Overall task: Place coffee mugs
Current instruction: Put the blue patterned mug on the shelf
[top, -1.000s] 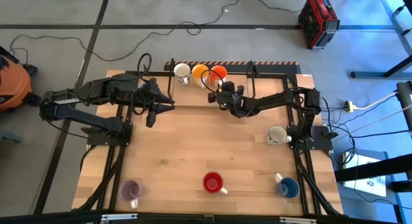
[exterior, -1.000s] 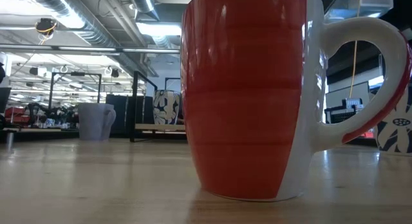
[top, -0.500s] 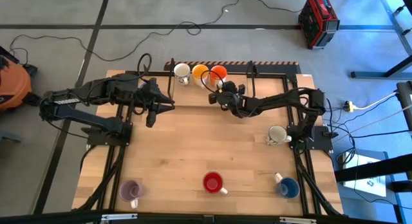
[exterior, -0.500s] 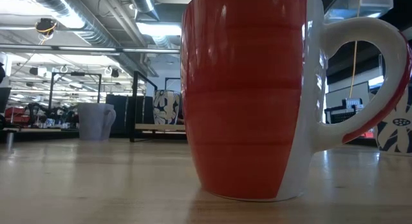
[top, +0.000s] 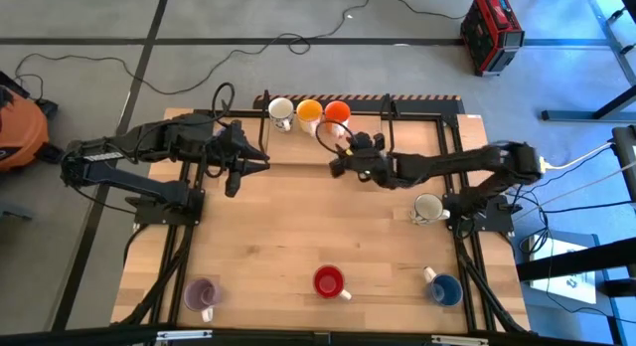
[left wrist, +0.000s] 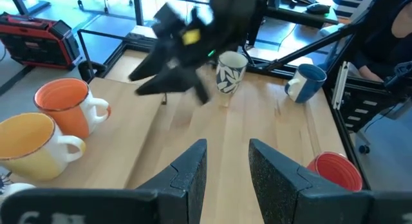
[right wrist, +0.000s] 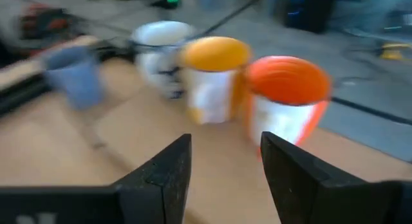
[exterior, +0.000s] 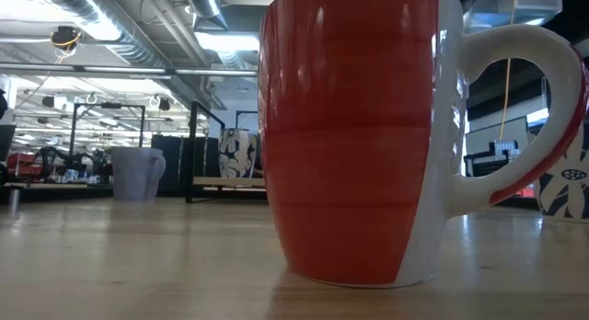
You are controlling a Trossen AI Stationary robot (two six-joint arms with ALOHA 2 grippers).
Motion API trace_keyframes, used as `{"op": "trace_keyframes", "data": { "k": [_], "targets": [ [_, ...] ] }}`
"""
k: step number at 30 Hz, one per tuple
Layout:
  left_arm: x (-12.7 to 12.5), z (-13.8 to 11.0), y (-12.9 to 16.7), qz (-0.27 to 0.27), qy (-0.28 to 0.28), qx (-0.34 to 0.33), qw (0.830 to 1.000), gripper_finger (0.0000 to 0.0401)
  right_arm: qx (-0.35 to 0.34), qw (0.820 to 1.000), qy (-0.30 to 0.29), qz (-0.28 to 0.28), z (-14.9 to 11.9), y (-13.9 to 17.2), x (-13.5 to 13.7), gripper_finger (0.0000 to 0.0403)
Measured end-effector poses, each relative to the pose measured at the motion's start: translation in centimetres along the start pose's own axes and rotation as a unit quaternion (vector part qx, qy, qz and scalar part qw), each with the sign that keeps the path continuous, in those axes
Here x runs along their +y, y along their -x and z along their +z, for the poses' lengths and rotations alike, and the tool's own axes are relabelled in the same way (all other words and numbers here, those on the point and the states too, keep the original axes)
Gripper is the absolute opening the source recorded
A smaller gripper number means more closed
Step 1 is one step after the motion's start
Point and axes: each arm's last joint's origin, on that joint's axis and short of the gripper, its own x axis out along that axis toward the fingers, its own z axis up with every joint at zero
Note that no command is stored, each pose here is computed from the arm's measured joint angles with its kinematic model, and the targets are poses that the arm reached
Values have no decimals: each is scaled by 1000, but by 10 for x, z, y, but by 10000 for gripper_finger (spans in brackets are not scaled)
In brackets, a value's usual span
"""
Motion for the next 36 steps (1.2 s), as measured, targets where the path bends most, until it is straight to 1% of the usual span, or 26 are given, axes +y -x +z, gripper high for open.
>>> {"op": "trace_keyframes", "data": {
  "k": [4, 8, 9, 11, 15, 17, 19, 23, 27, 30, 32, 34, 36],
  "targets": [
    [-2, -1, -1, -19, -1, 5, 1000, 110, 22, 995, -3, 100, 16, 39, 3, 174],
    [-5, -11, -7, -28, -3, 23, 999, 110, 62, 978, -10, 201, 25, 81, 1, 174],
    [-6, -14, -10, -31, -2, 29, 999, 110, 77, 972, -13, 220, 26, 93, -2, 174],
    [-9, -22, -16, -39, -3, 40, 998, 110, 108, 965, -21, 238, 25, 113, -9, 174],
    [-15, -35, -29, -56, 9, 48, 997, 110, 183, 954, -41, 235, 18, 149, -28, 174],
    [-18, -42, -38, -60, 20, 61, 996, 110, 227, 948, -43, 220, 11, 165, -40, 174],
    [-22, -45, -44, -69, 27, 56, 996, 110, 269, 940, -42, 205, 4, 177, -50, 174],
    [-27, -50, -57, -73, 32, 68, 994, 110, 355, 917, -3, 182, -8, 195, -70, 174],
    [-30, -50, -66, -73, 60, 69, 993, 110, 424, 888, 47, 172, -17, 206, -82, 174],
    [-31, -49, -71, -70, 81, 66, 992, 110, 457, 871, 82, 163, -22, 212, -89, 174],
    [-30, -51, -71, -62, 95, 72, 991, 110, 474, 861, 102, 157, -23, 216, -95, 174],
    [-31, -50, -72, -51, 102, 63, 991, 110, 492, 849, 124, 147, -25, 222, -104, 174],
    [-31, -51, -73, -37, 108, 64, 991, 110, 503, 843, 143, 129, -26, 227, -112, 174]
  ]
}}
